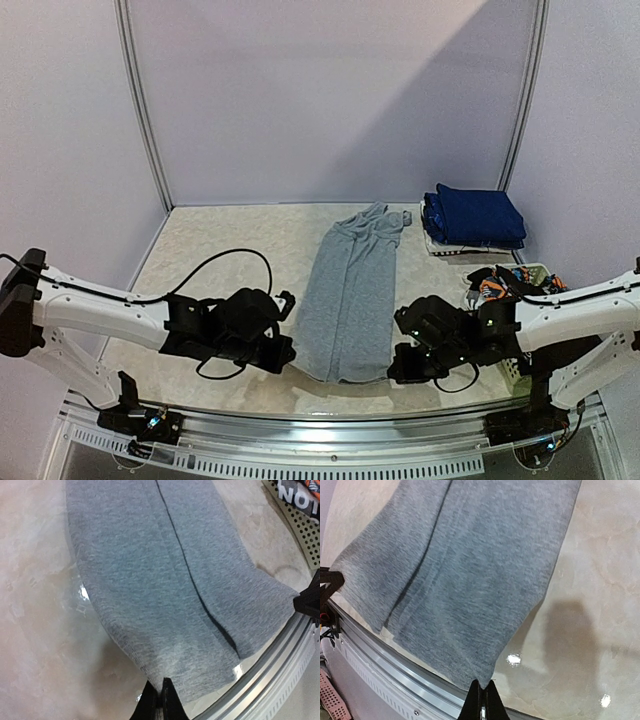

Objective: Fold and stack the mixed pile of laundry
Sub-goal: Fold the rectangle-folded tank top at the center of the board.

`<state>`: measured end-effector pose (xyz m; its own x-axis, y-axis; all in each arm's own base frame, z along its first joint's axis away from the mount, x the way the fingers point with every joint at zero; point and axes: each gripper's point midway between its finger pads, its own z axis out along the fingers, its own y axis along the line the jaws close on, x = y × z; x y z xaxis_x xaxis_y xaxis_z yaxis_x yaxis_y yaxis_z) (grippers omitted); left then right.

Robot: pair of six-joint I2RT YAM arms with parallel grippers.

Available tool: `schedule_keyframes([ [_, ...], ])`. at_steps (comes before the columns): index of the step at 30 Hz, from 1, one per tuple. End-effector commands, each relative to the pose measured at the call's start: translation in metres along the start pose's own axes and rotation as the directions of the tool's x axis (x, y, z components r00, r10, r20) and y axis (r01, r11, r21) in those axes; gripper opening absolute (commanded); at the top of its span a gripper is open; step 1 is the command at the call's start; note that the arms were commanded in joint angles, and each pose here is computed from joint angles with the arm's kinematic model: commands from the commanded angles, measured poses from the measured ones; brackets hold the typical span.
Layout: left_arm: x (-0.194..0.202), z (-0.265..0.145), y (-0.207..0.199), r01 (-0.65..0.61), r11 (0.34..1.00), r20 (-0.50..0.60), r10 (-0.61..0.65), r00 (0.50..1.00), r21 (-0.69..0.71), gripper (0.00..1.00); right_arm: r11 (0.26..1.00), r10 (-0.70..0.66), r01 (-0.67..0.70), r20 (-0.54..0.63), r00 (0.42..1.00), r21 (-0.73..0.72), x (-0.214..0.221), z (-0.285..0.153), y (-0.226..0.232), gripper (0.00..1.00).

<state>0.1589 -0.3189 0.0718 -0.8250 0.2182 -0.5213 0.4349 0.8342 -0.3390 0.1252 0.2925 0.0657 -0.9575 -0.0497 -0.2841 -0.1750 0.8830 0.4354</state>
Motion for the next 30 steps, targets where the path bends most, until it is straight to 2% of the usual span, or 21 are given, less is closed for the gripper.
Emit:
schedule_keyframes([
  [1, -0.022, -0.006, 0.0, -0.036, 0.998, 0.04, 0.038, 0.998, -0.056, 0.0, 0.997, -0.049, 0.041, 0.116, 0.992, 0.07, -0.029, -0.022, 0.001, 0.0],
  [9, -0.067, -0.004, 0.0, -0.051, 0.993, 0.097, 0.061, 0.993, -0.104, 0.0, 0.992, -0.06, 0.034, 0.209, 0.976, 0.125, -0.072, -0.039, -0.002, 0.0],
  [30, -0.177, 0.007, 0.016, -0.047, 0.986, 0.169, 0.075, 0.983, -0.16, 0.0, 0.968, -0.111, 0.038, 0.286, 0.952, 0.25, -0.176, -0.054, -0.011, 0.0],
])
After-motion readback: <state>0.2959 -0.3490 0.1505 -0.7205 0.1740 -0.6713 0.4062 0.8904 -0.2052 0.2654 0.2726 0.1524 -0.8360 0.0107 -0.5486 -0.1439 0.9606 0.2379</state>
